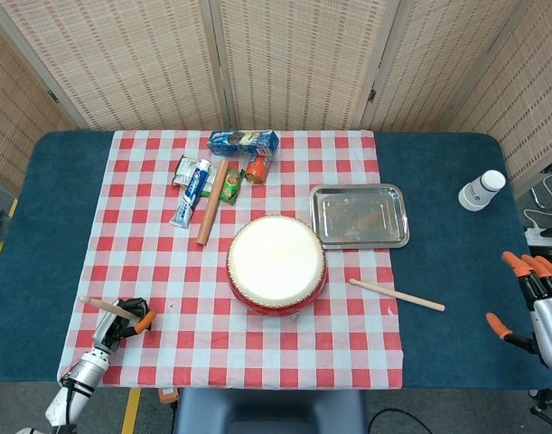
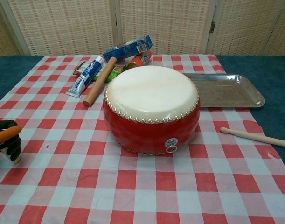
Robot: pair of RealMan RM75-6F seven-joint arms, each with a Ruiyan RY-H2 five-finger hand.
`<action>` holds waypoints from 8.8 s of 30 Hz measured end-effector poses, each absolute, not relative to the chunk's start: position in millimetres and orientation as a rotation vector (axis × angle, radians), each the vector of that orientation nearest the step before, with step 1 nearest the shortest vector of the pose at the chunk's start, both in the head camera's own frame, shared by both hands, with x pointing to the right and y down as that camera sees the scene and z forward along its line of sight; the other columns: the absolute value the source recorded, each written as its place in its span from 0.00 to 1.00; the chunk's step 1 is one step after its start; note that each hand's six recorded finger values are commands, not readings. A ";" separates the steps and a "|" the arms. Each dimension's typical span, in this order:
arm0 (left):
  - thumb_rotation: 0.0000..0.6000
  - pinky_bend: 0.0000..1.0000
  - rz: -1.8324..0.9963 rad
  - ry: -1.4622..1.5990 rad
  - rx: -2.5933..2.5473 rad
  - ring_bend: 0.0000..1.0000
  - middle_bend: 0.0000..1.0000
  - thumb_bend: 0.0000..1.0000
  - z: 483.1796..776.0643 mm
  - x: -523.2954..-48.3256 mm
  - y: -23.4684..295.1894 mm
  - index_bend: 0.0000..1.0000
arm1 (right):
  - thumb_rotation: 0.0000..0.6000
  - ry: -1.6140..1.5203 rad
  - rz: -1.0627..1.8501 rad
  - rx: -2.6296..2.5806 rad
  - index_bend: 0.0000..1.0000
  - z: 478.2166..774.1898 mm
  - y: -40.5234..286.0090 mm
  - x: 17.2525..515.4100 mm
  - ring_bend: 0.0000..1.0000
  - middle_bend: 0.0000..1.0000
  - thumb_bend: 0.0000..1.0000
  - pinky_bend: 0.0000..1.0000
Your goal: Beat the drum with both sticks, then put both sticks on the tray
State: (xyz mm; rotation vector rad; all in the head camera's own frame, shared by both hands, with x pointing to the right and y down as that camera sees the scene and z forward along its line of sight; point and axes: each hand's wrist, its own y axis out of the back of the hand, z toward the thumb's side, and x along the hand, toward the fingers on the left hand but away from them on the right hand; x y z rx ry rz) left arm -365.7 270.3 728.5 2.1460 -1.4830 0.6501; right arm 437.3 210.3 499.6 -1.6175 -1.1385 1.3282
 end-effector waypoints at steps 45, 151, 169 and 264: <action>1.00 1.00 0.900 -1.498 2.369 1.00 1.00 0.88 729.0 -358.8 267.1 1.00 | 1.00 -1.175 1.386 -1.657 0.04 503.6 213.3 443.5 0.05 0.14 0.16 0.18; 1.00 1.00 1.680 -1.683 2.898 1.00 1.00 0.85 627.3 -406.5 215.7 1.00 | 0.97 -2.237 0.623 -3.009 0.47 692.6 154.9 379.0 0.21 0.31 0.42 0.26; 1.00 1.00 1.686 -1.619 2.930 1.00 1.00 0.85 629.1 -404.0 217.9 1.00 | 0.79 -2.144 0.376 -3.208 0.44 718.0 152.1 370.5 0.28 0.38 0.16 0.35; 1.00 1.00 1.637 -1.647 3.079 1.00 1.00 0.83 609.2 -375.1 176.6 1.00 | 1.00 -1.412 1.200 -2.930 1.00 670.0 130.0 333.3 1.00 1.00 0.42 1.00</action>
